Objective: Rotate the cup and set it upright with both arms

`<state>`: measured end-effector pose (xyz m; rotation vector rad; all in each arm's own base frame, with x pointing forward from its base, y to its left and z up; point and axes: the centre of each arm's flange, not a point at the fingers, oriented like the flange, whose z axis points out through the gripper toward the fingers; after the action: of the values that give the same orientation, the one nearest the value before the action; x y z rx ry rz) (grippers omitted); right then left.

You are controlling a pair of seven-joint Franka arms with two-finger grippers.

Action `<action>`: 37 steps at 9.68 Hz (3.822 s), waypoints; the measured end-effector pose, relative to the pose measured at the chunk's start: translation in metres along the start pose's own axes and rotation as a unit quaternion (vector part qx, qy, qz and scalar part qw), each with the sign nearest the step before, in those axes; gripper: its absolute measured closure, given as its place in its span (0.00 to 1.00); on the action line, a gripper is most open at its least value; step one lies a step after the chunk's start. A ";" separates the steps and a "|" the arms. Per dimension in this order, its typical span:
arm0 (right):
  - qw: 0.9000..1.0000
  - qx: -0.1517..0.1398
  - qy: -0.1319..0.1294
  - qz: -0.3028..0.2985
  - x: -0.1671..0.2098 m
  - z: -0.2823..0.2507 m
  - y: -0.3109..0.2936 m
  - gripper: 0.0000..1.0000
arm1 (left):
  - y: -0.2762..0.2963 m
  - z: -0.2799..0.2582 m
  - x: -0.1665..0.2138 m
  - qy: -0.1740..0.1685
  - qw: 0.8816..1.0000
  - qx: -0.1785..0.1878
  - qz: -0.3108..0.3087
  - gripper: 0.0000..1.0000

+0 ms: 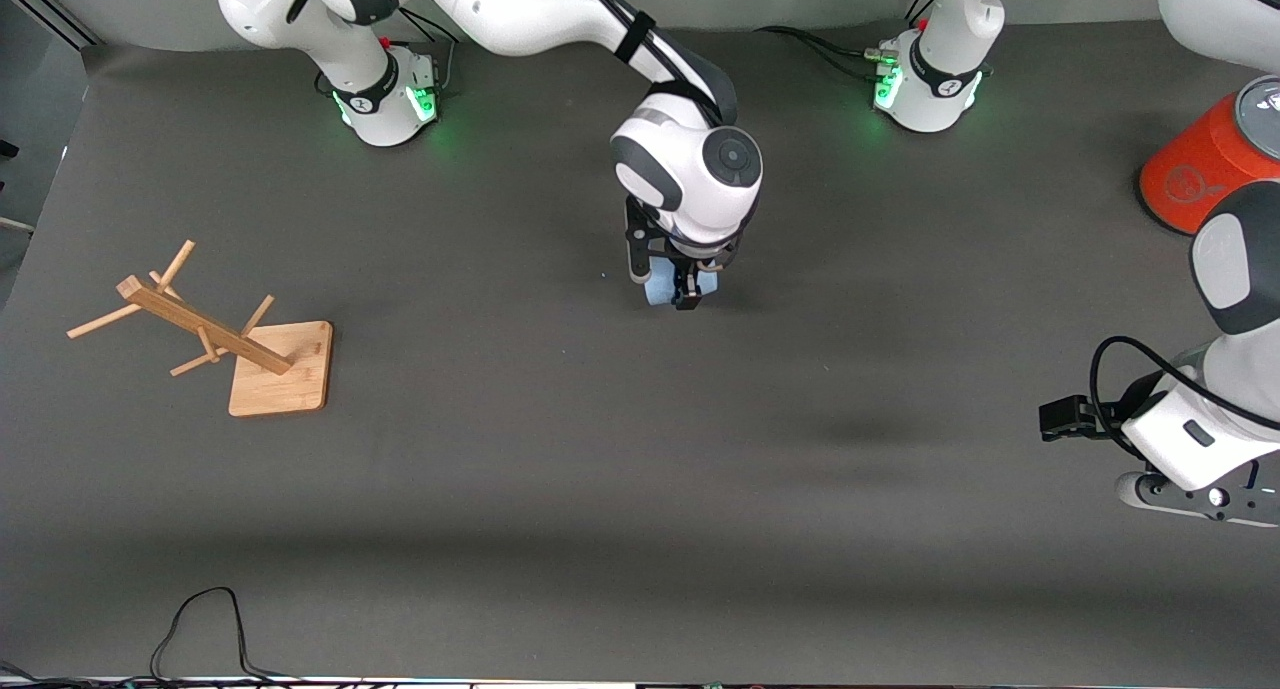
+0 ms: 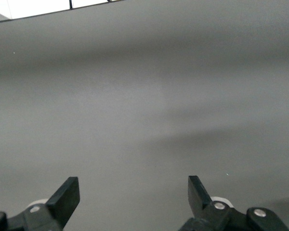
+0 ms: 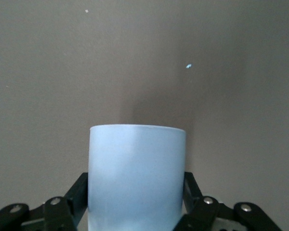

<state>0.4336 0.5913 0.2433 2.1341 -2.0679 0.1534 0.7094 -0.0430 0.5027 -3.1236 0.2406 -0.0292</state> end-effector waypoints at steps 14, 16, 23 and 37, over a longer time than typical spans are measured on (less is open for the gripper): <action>1.000 0.012 0.009 0.024 -0.023 0.019 -0.005 0.00 | 0.000 0.000 0.000 0.000 1.000 0.000 0.000 0.00; 1.000 -0.010 0.024 0.014 -0.008 -0.025 0.001 0.00 | 0.001 0.000 0.000 0.000 1.000 0.000 0.001 0.00; 0.972 -0.099 -0.014 -0.213 0.234 -0.210 -0.082 0.00 | 0.008 0.002 0.000 -0.003 1.000 -0.001 0.006 0.00; 0.767 0.063 -0.094 -0.632 0.672 -0.227 -0.099 0.00 | 0.435 0.100 -0.087 0.033 0.977 0.205 -0.047 0.00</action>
<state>0.5657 -0.0227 0.5881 3.1561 -0.2658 -0.1161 0.5586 -0.4591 0.3969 -2.7219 0.0746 -0.1614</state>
